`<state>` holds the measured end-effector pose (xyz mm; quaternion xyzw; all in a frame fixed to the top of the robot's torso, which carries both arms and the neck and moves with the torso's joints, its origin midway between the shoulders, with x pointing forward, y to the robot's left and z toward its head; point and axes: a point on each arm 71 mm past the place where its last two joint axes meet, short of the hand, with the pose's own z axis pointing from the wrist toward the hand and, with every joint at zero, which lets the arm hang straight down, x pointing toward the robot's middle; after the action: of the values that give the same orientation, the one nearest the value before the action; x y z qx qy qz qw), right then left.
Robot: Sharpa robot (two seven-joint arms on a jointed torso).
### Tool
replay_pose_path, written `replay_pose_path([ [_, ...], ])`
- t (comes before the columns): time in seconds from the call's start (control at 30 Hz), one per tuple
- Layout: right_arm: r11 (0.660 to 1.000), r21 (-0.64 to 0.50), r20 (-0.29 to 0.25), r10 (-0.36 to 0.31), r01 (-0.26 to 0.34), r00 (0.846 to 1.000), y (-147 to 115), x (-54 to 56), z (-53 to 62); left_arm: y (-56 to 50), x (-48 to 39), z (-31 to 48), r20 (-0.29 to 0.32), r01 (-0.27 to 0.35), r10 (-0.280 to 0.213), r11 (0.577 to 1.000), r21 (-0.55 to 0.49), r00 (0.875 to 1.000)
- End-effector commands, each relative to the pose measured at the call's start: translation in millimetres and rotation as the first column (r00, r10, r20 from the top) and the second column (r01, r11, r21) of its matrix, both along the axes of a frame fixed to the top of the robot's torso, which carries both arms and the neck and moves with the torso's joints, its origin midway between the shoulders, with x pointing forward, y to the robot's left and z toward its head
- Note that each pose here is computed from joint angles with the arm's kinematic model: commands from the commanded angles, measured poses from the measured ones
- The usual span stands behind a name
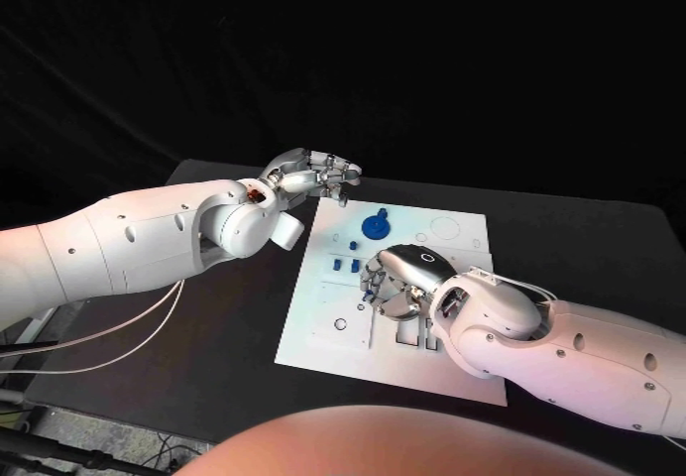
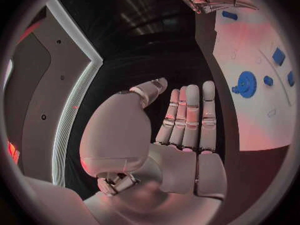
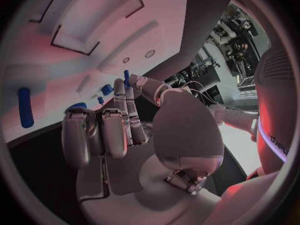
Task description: Assemble the parts on the task board
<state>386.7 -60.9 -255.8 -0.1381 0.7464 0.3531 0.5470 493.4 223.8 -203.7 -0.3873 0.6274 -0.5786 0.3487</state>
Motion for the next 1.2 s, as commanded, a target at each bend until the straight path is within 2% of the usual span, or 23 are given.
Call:
replay_pose_path([
  [0.03,1.0,-0.012,0.001,0.023,-0.023,1.0,2,-2.1,-3.2,-2.6,-0.3,1.4,0.01,0.007,-0.007,1.0,-0.006,1.0],
  [0.6,0.999,-0.034,-0.019,0.035,-0.036,0.999,6,-5.4,-14.9,-3.2,-0.6,1.5,0.01,0.011,-0.011,1.0,-0.005,1.0],
  [1.2,0.997,-0.067,-0.01,0.034,-0.035,0.999,9,-3.7,-21.5,-2.8,-0.8,1.2,0.007,0.015,-0.015,1.0,-0.003,1.0],
])
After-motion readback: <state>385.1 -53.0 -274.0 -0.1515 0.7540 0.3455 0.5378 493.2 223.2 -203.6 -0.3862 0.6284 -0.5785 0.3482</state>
